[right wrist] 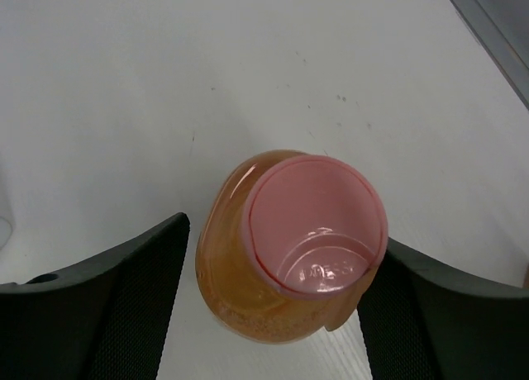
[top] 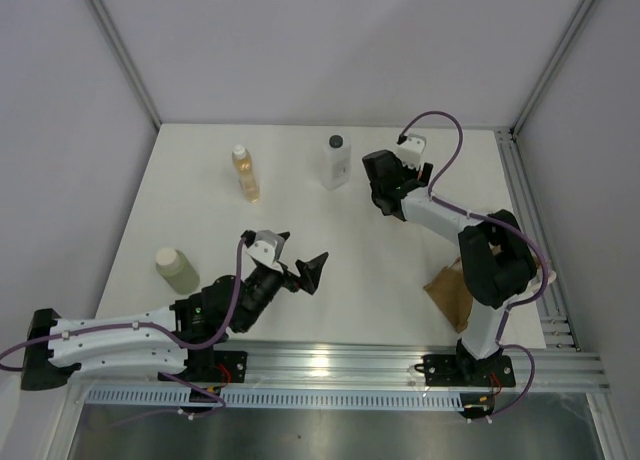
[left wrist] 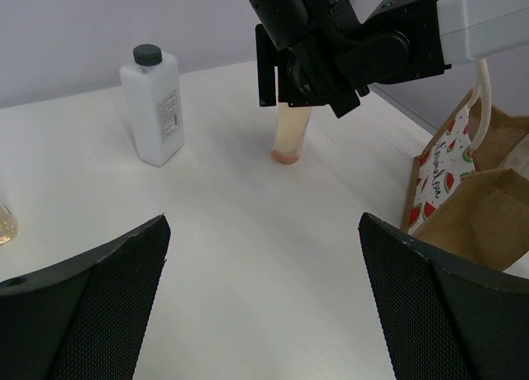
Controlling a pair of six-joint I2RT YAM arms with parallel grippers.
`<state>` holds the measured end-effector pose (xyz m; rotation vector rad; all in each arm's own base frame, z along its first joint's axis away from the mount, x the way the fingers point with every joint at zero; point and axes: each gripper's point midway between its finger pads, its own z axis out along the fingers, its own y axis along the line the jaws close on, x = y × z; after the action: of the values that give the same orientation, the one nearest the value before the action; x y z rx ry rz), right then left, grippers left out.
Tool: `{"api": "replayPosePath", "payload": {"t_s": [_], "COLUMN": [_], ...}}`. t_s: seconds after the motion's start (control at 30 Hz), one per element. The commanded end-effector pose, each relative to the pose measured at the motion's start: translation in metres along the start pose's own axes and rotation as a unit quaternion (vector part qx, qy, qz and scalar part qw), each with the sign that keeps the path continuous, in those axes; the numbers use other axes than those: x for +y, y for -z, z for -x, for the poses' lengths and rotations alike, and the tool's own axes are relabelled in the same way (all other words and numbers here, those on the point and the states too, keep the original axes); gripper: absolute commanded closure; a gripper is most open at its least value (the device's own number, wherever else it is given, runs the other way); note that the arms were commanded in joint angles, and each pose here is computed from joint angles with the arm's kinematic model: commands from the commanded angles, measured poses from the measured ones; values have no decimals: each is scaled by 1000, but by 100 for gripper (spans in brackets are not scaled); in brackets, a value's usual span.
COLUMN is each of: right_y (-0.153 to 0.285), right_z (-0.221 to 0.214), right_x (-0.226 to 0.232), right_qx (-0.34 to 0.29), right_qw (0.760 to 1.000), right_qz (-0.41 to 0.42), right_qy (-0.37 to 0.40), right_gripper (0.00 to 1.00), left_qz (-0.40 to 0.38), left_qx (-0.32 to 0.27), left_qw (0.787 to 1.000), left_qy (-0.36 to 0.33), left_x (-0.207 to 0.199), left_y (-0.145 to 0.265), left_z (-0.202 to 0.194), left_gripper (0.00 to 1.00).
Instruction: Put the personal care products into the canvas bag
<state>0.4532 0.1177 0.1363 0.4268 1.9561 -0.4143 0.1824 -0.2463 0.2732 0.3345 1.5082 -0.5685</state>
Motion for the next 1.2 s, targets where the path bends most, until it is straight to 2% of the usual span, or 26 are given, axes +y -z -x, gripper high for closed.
{"api": "replayPosePath", "payload": {"t_s": [0.0, 0.33, 0.4, 0.43, 0.6, 0.63, 0.67, 0.73, 1.0, 1.17], "right_y": [-7, -15, -16, -16, 1, 5, 11, 27, 79, 124], "right_z": [14, 5, 7, 2, 17, 18, 13, 24, 18, 16], "right_x": [0, -3, 0, -2, -1, -3, -4, -7, -12, 1], "right_qx": [-28, -29, -33, -29, -51, -54, -55, -70, -72, -67], "right_qw": [998, 999, 999, 999, 998, 998, 997, 995, 987, 972], "right_qz": [-14, -16, -4, -2, 36, 40, 46, 63, 143, 226], "right_qy": [-49, -36, -29, -17, -21, -21, -14, -21, -5, -5], "right_gripper": [23, 42, 52, 61, 83, 95, 100, 100, 100, 100], "left_qz": [-8, -11, -11, -10, -16, -16, -16, -15, -12, -6], "left_qx": [-17, -20, -19, -19, -15, -14, -14, -11, -13, -10], "left_qw": [1000, 999, 999, 999, 999, 999, 999, 999, 999, 1000], "left_qy": [25, 29, 30, 29, 27, 27, 28, 26, 27, 23], "left_x": [-4, -4, -4, -4, -8, -8, -9, -9, -7, -6], "left_y": [-1, 1, 1, 0, -1, -1, -2, -2, -2, -3], "left_z": [15, 18, 17, 17, 15, 15, 15, 13, 13, 12], "left_gripper": [1, 1, 1, 1, 1, 1, 1, 1, 1, 1]}}
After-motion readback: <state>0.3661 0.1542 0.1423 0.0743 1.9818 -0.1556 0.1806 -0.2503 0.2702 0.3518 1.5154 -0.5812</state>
